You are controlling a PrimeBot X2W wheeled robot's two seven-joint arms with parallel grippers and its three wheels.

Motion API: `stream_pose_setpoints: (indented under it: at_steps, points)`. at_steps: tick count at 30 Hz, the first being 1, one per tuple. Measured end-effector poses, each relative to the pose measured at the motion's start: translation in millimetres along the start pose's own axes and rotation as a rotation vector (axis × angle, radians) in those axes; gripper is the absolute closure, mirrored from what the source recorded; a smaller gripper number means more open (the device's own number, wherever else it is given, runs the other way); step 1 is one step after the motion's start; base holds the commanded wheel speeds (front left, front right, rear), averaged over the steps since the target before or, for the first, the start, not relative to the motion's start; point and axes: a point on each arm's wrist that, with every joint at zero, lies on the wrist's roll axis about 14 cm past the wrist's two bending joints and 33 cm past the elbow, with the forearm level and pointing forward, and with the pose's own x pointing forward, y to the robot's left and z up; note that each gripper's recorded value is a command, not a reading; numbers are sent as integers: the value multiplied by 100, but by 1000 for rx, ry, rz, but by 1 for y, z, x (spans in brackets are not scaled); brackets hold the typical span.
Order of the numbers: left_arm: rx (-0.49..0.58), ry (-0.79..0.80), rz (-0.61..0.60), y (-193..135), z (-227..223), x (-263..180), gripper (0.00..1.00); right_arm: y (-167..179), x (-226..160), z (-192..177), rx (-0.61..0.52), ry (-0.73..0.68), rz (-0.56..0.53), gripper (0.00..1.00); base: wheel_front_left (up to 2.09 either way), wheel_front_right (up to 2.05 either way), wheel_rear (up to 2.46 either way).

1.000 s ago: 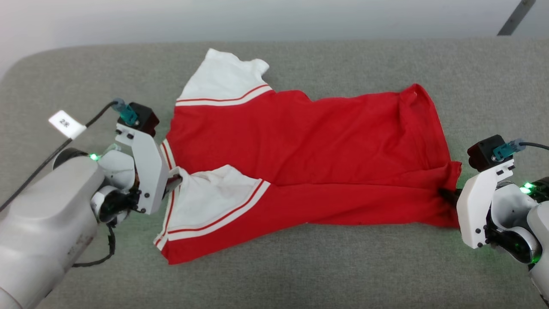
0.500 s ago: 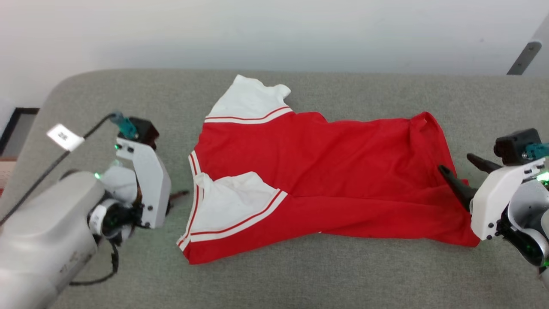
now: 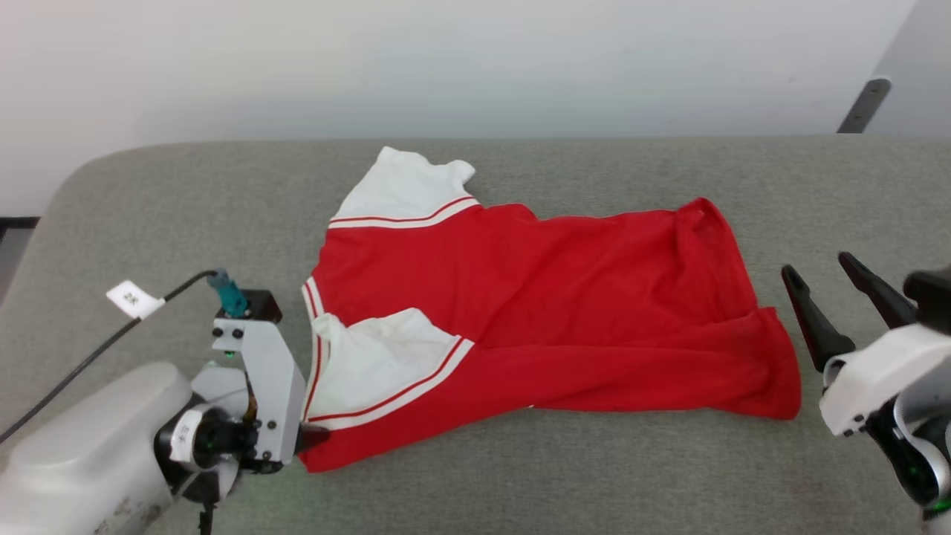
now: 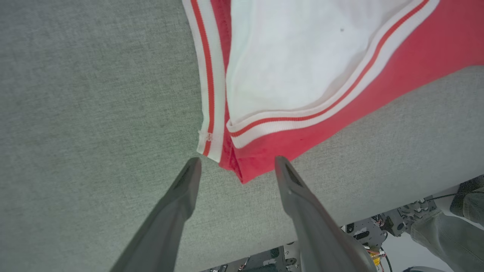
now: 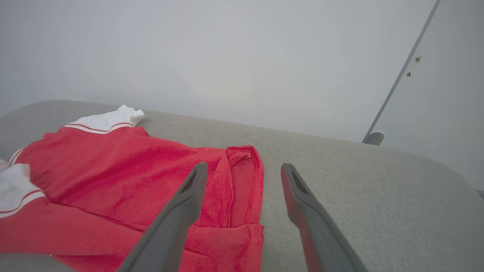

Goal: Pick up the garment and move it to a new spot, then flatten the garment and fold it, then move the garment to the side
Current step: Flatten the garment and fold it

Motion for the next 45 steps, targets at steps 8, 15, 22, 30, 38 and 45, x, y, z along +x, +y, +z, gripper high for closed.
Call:
stream_pose_setpoints:
  at_steps: [8,15,22,30,38,45]
  points:
    - [8,32,24,5,-9,13,0,-22,-34,-7,60,-2,-111,0,0,0,0]
    - [1,58,33,14,-18,28,0,-28,-55,-14,96,11,-173,0,0,0,0]
    - [-14,60,5,13,-19,40,54,-22,-62,-28,116,80,-174,0,0,0,0]
    - [16,-14,2,18,1,46,100,-10,-57,-63,165,256,-123,0,0,0,0]
    - [12,-30,-14,17,11,51,100,1,-40,-101,170,479,-50,0,0,0,0]
    - [1,-42,-23,17,14,54,100,8,-27,-137,158,682,-3,0,0,0,0]
